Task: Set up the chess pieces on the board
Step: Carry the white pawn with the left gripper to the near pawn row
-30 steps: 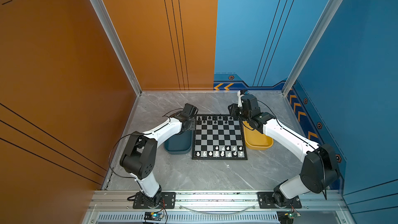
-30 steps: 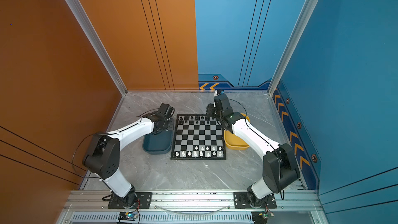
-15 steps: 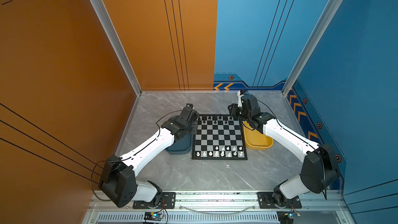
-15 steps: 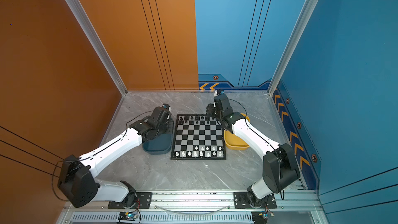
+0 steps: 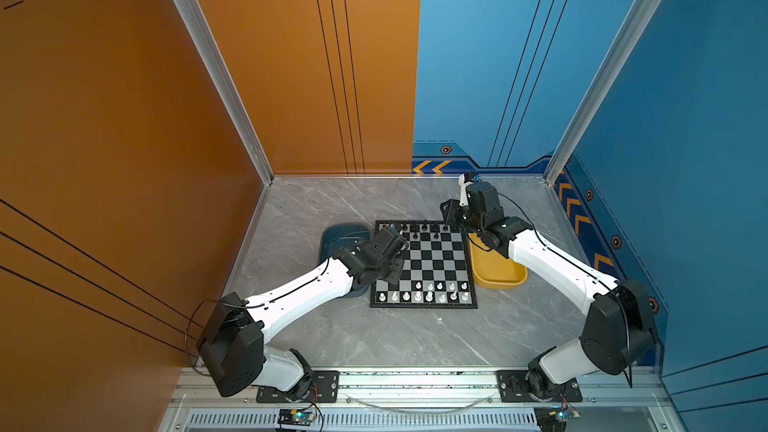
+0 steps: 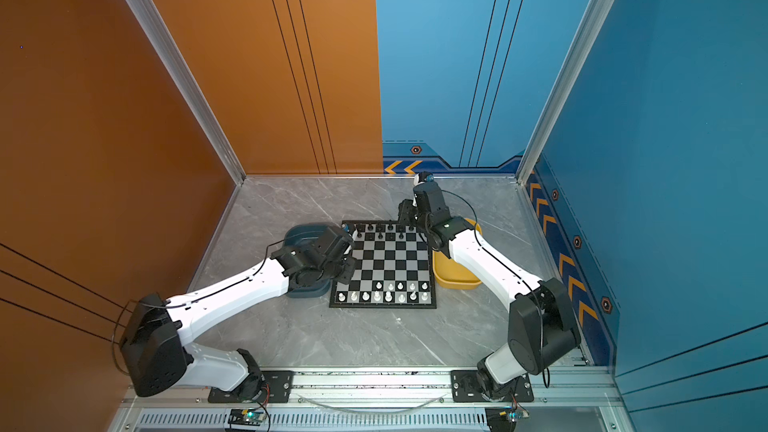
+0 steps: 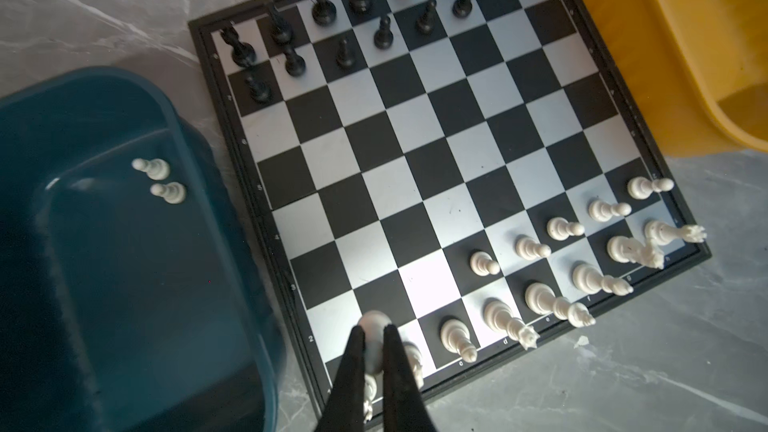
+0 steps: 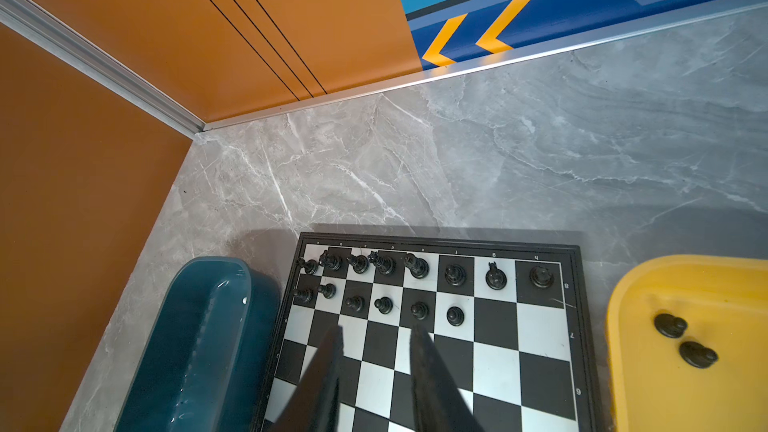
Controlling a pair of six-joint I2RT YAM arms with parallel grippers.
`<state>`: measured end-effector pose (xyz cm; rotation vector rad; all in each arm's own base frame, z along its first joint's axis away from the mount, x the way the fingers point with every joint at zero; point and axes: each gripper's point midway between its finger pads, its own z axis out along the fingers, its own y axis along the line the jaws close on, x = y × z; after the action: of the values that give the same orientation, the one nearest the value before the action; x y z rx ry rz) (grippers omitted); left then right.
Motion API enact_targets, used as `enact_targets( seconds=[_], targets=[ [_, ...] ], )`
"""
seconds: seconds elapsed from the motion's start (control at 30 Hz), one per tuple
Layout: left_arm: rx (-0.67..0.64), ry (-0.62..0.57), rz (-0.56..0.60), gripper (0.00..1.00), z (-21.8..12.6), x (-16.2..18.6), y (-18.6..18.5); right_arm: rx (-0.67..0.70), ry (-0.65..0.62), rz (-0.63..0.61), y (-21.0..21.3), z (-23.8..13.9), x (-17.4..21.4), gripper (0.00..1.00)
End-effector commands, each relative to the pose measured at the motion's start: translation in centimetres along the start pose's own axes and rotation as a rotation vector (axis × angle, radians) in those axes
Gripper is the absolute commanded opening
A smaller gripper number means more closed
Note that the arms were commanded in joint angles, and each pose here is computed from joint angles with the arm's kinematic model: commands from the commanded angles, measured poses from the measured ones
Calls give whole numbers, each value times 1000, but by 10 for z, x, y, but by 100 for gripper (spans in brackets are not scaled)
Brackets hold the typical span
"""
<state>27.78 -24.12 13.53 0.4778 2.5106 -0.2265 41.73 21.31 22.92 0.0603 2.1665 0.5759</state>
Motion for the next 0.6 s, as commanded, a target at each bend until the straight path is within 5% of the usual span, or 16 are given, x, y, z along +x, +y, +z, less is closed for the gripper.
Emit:
enact_targets(
  seconds=[0.0,0.57],
  targets=[
    [20,62,0,3,8,14,-12,-13,-17,8,3,-10,-3,30],
    [38,115,7,1,49,26,-34,-5,-24,7,-1,-13,-3,30]
  ],
)
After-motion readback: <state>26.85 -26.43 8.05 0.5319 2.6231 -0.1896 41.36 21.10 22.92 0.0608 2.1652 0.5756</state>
